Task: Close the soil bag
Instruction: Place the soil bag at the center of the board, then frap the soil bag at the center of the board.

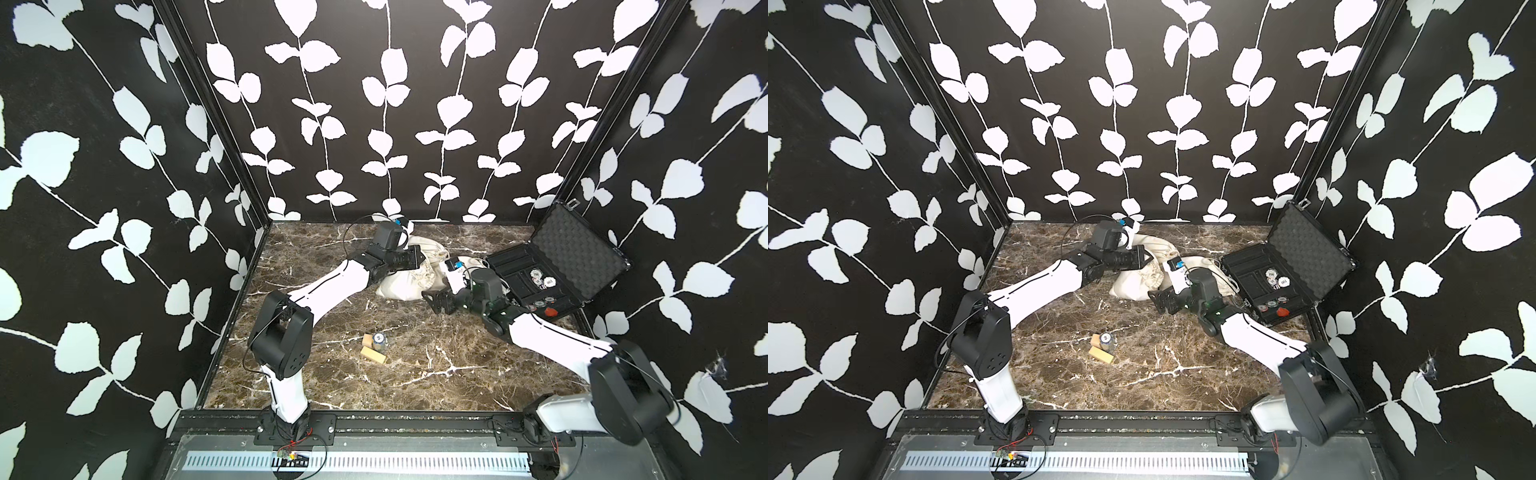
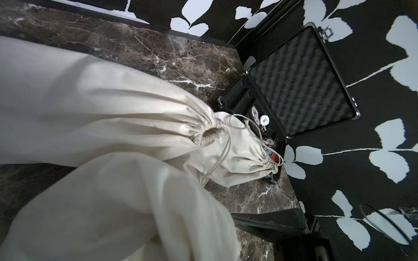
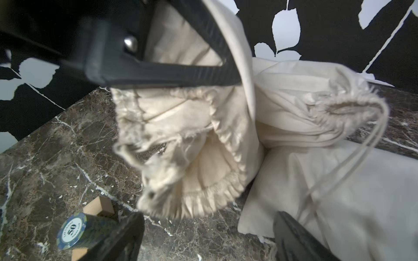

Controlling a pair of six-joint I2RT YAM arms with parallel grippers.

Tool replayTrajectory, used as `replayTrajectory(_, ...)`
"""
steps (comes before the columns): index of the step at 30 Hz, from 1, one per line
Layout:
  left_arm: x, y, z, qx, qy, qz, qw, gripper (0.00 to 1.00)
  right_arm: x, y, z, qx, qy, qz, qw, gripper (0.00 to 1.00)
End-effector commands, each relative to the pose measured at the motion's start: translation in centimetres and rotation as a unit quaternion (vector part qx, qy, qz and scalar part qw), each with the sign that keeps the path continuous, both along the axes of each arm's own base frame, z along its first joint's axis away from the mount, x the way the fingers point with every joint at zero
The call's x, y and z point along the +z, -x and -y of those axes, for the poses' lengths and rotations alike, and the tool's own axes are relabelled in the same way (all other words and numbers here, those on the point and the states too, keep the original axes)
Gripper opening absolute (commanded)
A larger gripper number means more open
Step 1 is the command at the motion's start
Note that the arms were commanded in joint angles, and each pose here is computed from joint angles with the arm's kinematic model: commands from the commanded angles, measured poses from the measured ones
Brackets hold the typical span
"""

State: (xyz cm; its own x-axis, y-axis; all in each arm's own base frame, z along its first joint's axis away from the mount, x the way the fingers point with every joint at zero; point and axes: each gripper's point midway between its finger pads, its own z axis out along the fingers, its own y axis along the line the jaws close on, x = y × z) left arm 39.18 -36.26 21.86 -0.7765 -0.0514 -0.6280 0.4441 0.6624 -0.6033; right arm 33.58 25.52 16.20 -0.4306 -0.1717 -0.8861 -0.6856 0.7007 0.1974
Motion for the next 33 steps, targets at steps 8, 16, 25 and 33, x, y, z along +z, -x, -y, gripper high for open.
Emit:
replayTrajectory(8,4.3,1.3,0.3,-0.028,0.026,0.051,0.998,0.11,3.0,-3.0,-2.1,0.008,-0.029,0.056,0.998,0.51)
replayTrajectory(16,6.4,1.6,-1.1,-0.026,0.001,0.097,0.995,0.38,3.9,-1.0,-1.2,0.031,0.008,0.060,0.998,0.11)
replayTrajectory(25,9.0,5.7,-7.5,0.015,-0.047,0.209,0.977,0.64,7.6,-0.1,-2.6,0.066,-0.035,0.061,0.995,0.00)
replayTrajectory(33,9.7,10.8,-8.0,-0.046,-0.012,0.269,0.962,0.56,8.2,0.4,-3.4,0.090,-0.028,0.051,0.994,0.12)
